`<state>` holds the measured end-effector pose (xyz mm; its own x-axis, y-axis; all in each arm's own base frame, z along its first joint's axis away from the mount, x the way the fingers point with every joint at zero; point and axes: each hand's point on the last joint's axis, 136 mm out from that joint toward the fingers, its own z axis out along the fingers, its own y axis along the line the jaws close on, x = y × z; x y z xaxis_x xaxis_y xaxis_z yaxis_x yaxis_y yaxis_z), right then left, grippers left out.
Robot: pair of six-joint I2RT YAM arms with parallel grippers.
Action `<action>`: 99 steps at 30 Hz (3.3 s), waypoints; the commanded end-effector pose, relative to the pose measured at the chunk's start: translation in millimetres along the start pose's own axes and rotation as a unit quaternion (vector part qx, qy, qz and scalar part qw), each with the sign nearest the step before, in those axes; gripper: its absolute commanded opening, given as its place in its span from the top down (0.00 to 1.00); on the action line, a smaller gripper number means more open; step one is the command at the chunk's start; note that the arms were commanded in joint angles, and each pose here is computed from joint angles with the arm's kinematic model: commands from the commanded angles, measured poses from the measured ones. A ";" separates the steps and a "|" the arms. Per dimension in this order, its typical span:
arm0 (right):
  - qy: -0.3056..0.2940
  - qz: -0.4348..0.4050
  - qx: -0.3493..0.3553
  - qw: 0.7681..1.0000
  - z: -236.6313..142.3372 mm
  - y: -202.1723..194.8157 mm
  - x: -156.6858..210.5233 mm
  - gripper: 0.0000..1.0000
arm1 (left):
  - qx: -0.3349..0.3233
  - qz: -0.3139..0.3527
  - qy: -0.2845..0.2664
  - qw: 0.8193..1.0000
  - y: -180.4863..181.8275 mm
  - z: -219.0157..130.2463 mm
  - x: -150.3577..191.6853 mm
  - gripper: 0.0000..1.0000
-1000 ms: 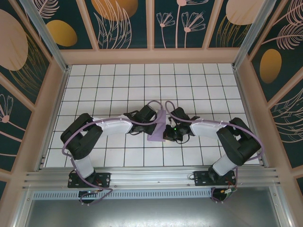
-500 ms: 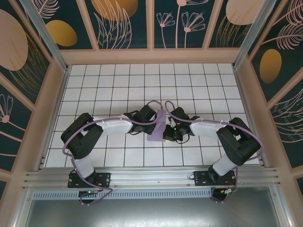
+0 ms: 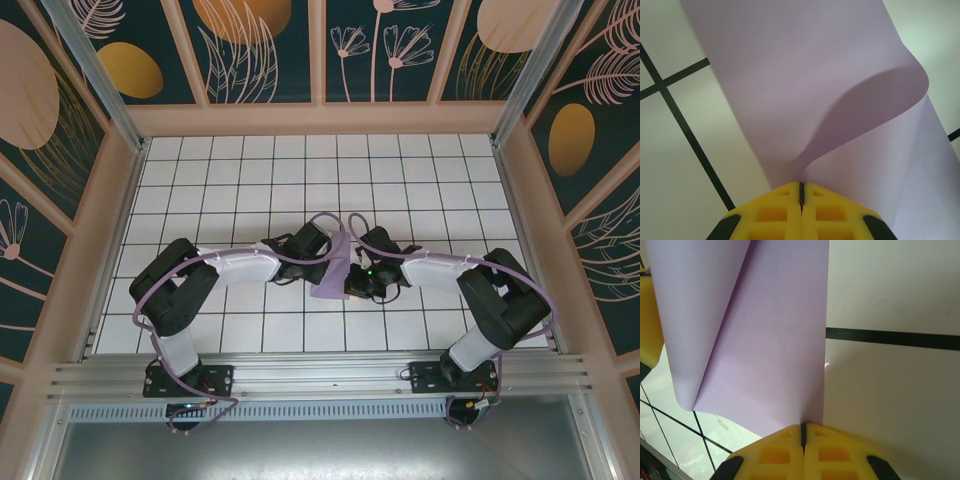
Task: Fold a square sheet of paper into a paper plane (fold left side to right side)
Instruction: Fold the triangle a second time at the center of the table.
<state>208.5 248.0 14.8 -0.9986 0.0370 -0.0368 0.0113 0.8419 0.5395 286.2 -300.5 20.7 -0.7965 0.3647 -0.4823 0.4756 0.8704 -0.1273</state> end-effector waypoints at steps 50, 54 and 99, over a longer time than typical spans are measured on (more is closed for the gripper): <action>-0.052 0.013 -0.116 0.992 11.4 44.8 -73.3 1.00 | 0.004 0.016 0.035 0.999 1.6 14.2 17.2 1.00; -0.048 0.013 -0.101 0.994 16.4 38.3 -70.8 1.00 | 0.004 0.017 0.037 0.999 1.9 14.6 17.7 1.00; -0.026 0.017 -0.028 0.999 31.5 4.6 -52.9 1.00 | 0.199 -0.083 0.030 0.976 -55.1 -37.2 26.4 0.85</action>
<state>278.4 278.5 16.5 -0.9868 0.1167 -0.1126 0.0128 0.7483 0.6632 227.0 -318.4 52.6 -0.8754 0.2742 -0.3982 0.4526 0.7543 -0.4756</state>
